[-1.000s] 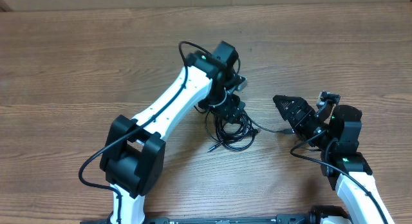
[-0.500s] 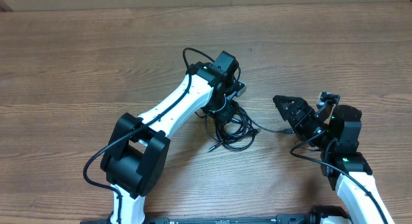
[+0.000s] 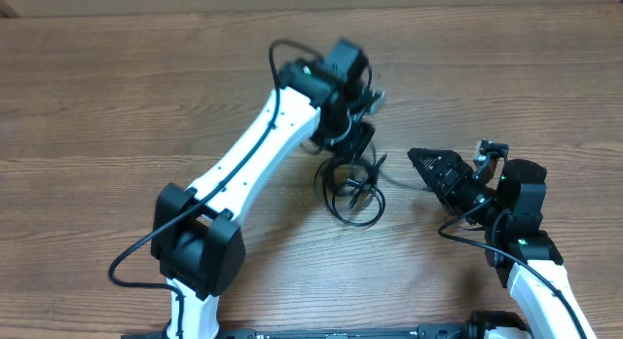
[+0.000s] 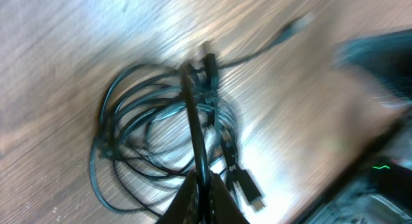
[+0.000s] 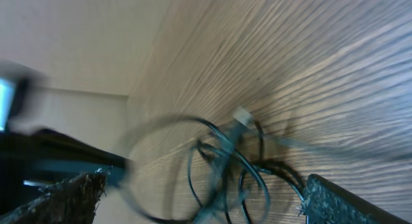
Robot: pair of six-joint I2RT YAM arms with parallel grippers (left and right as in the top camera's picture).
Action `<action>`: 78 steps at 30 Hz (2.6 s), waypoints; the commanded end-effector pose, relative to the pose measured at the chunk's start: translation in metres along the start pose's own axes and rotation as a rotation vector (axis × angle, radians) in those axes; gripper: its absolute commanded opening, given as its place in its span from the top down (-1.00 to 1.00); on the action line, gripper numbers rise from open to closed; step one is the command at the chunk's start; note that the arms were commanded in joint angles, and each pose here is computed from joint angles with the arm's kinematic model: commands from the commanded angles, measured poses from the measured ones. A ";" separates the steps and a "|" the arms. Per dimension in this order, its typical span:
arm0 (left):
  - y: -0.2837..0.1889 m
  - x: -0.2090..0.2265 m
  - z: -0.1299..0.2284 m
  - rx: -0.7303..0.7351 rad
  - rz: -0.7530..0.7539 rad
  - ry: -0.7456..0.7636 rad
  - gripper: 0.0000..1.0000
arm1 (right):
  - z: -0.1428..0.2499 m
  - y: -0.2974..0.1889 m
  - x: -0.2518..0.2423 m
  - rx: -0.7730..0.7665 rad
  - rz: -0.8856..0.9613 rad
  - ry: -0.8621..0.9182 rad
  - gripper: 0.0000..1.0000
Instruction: Untangle cables
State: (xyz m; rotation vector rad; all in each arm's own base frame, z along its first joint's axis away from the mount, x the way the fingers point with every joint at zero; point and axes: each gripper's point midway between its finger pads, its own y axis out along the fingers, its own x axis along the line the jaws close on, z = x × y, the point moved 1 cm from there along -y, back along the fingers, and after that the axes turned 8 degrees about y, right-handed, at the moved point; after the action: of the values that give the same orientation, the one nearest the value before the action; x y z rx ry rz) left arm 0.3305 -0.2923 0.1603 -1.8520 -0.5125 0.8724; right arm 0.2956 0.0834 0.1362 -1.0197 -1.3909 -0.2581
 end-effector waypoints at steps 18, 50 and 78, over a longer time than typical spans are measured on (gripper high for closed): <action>-0.109 -0.103 -0.047 -0.254 0.460 0.130 0.92 | 0.004 -0.005 0.047 0.065 -0.202 -0.055 -0.96; -0.232 -0.024 -0.005 -0.492 0.310 -0.017 0.89 | -0.006 -0.002 -0.015 -0.049 0.085 0.037 -0.69; -0.132 0.023 0.010 -0.118 -0.068 -0.237 -0.81 | -0.019 0.022 0.014 -0.025 -0.072 0.283 -0.47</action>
State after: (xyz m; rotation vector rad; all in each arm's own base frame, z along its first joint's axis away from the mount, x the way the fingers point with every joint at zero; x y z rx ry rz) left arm 0.3410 -0.2136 0.2740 -1.8548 -0.7811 1.0396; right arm 0.3302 0.0698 0.1308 -1.0488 -1.2307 -0.4392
